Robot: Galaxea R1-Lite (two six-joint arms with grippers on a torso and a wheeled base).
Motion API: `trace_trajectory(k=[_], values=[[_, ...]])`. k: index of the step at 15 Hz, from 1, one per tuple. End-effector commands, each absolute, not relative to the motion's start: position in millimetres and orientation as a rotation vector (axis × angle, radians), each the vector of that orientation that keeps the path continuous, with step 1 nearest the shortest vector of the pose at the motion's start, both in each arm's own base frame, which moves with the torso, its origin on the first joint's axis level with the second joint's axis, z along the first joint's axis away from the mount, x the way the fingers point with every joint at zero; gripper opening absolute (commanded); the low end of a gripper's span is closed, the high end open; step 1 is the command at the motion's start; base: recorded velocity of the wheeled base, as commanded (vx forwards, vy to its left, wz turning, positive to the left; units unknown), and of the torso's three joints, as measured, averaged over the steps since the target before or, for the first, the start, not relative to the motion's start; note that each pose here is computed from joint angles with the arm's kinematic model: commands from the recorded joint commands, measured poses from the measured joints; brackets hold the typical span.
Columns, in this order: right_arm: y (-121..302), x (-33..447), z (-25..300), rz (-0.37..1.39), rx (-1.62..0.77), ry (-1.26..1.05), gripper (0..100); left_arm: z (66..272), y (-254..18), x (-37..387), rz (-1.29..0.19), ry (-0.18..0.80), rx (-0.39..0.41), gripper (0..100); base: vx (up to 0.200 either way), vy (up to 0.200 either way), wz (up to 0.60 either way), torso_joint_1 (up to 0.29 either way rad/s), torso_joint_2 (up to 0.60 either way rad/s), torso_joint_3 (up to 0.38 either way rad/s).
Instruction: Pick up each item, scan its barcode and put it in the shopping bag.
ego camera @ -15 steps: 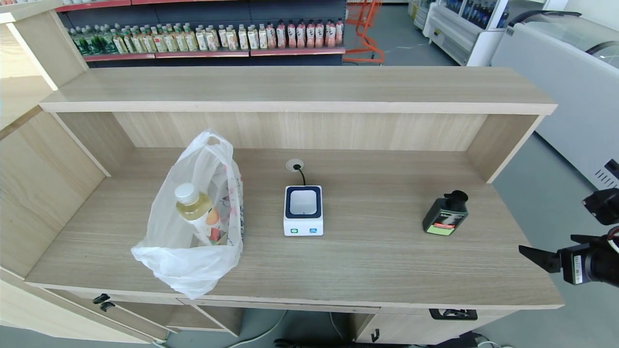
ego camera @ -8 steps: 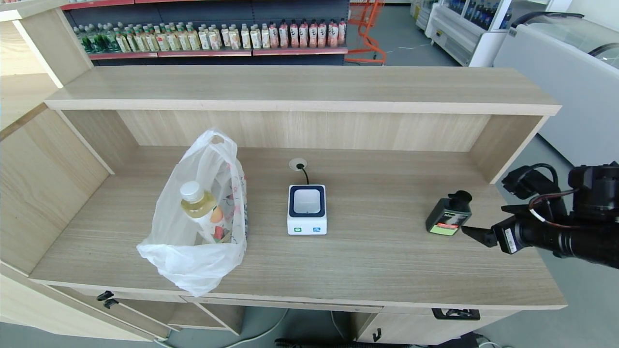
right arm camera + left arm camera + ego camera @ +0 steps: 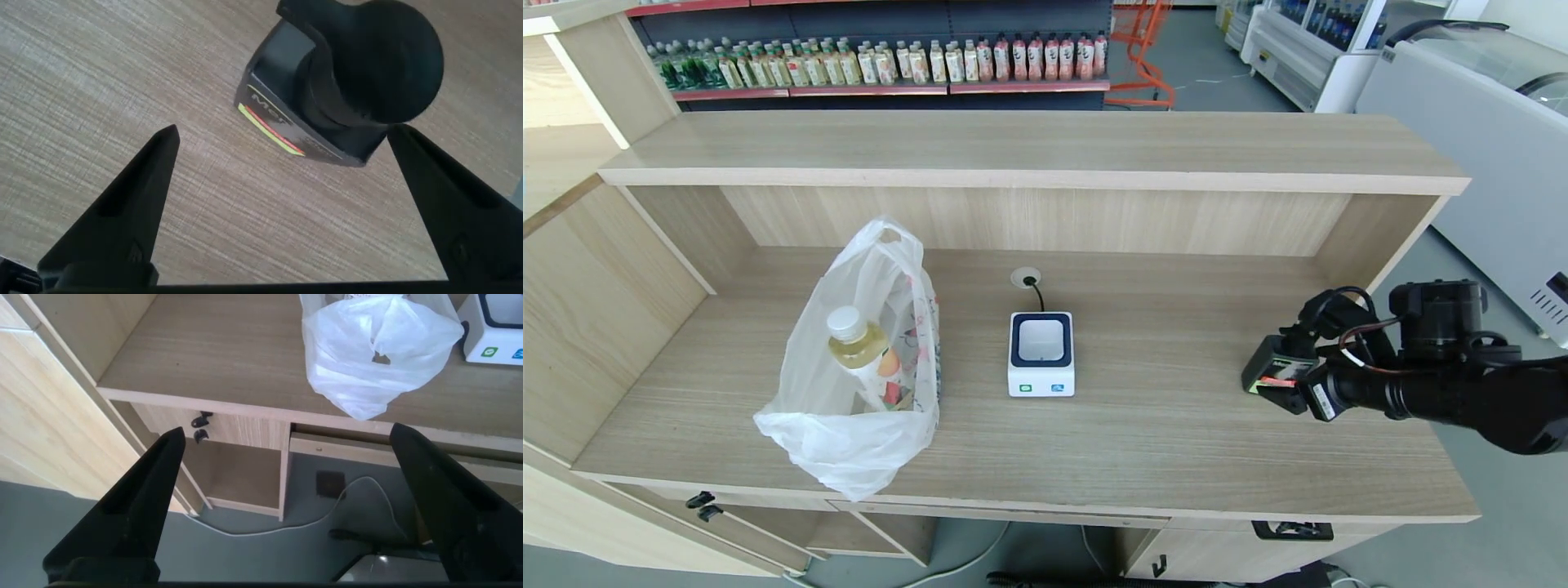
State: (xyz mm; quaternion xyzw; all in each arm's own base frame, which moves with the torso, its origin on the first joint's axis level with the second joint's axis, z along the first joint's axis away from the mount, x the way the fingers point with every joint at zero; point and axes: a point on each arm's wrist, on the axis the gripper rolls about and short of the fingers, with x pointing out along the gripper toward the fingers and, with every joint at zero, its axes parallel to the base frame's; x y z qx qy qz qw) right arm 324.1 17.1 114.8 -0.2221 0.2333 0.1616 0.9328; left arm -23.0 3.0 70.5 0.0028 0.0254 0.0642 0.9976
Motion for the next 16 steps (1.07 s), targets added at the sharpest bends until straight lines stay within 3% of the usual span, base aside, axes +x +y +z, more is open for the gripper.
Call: trace_trajectory(k=[1,9,10,14,16], values=[[23.2,334.4,105.2,0.354,-0.458,0.493,100,70.5,3.0,-23.0,0.129,0.051,0.006,100,0.0,0.0,0.0,0.0,0.0,0.0],[37.8,351.6,99.5,0.407,-0.496,0.423,100,70.5,3.0,-23.0,0.129,0.051,0.006,100,0.0,0.0,0.0,0.0,0.0,0.0],[37.3,351.2,98.1,0.413,-0.5,0.427,0,70.5,3.0,-23.0,0.129,0.051,0.006,100,0.0,0.0,0.0,0.0,0.0,0.0],[38.9,354.9,98.7,0.412,-0.501,0.383,0,70.5,3.0,-23.0,0.129,0.051,0.006,100,0.0,0.0,0.0,0.0,0.0,0.0],[38.9,343.5,114.9,0.421,-0.503,0.306,0,70.5,3.0,-23.0,0.129,0.051,0.006,100,0.0,0.0,0.0,0.0,0.0,0.0]])
